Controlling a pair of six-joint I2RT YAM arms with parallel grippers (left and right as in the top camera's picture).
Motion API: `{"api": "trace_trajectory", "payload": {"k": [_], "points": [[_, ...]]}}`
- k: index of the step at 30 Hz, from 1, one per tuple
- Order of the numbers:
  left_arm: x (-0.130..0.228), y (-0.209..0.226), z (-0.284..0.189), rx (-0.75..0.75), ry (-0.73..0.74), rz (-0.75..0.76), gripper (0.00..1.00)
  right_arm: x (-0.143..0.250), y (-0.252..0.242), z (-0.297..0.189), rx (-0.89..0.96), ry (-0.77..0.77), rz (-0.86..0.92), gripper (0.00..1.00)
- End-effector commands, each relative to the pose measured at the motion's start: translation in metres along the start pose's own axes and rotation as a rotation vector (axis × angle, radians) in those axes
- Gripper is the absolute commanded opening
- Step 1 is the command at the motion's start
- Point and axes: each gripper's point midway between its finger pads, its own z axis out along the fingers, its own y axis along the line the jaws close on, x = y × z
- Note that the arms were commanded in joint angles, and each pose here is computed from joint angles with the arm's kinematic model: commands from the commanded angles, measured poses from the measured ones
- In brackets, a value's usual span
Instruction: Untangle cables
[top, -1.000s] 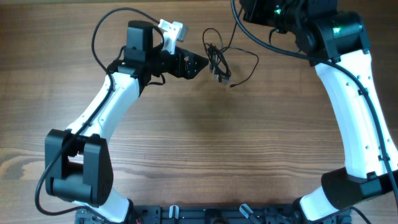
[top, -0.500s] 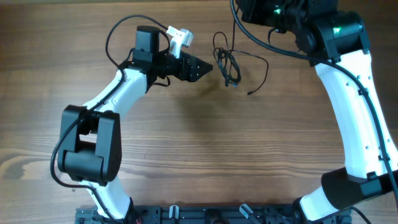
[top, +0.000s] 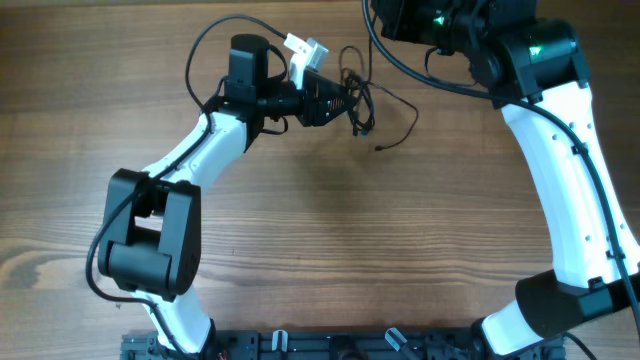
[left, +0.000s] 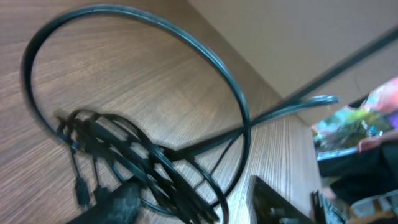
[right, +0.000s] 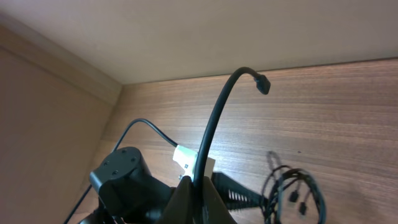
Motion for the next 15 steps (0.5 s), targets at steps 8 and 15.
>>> {"api": "trace_trajectory", "payload": {"k": [8,15], "points": [[-0.0003,-0.0039,0.0018,0.023,0.002,0.008,0.32,-0.0056,0.0109,-0.0073,-0.034,-0.018,-0.007,0.05],[-0.0002,-0.0041,0.0018,0.024,0.003,0.007,0.4,-0.0057,0.011,-0.0073,-0.035,-0.018,0.002,0.05]]}}
